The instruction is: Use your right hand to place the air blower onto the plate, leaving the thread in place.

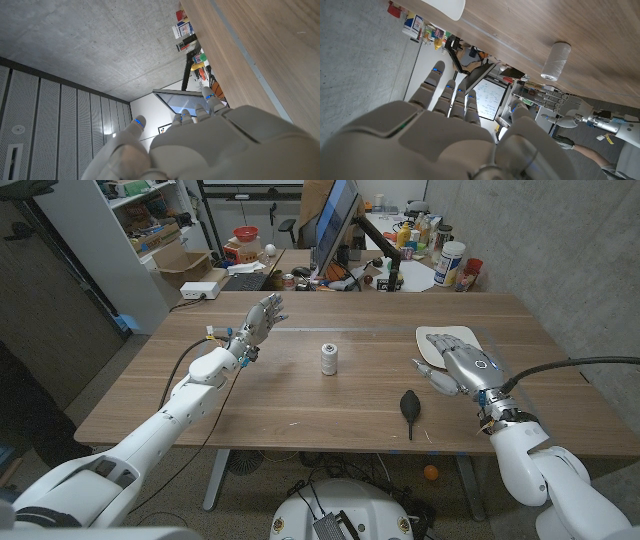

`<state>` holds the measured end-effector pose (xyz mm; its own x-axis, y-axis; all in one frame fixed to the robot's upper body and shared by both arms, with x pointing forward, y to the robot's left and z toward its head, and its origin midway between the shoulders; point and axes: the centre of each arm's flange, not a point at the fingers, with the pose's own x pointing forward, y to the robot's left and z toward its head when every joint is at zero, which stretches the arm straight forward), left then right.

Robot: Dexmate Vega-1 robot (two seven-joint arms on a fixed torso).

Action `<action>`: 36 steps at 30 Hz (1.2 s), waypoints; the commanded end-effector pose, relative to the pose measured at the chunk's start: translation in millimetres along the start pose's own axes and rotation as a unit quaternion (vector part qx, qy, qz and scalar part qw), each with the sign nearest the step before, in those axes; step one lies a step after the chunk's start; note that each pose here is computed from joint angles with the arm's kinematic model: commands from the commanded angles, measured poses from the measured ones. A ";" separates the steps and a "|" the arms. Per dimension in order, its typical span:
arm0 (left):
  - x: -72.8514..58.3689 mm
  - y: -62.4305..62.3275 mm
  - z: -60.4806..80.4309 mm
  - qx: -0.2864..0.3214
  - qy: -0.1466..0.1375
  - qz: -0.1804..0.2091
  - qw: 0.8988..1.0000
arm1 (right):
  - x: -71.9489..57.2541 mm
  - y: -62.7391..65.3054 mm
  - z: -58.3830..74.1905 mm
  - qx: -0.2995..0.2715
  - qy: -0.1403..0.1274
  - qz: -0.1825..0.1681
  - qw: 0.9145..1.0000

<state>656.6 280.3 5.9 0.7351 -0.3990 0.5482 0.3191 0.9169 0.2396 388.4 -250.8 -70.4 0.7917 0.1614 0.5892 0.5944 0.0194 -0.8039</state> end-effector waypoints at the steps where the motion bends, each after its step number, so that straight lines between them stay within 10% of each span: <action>1: 1.0 -0.3 -1.9 0.002 0.006 -0.004 1.000 | 5.8 15.1 1.6 0.007 0.000 0.018 1.000; 36: -0.4 5.8 -7.8 -0.002 0.011 -0.003 1.000 | 15.8 43.1 6.1 0.028 -0.006 0.066 0.997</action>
<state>661.1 285.4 1.4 0.7471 -0.4026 0.5289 0.3230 0.9153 0.2406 419.8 -241.9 -91.1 0.8470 0.1773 0.5011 0.5014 0.0468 -0.8640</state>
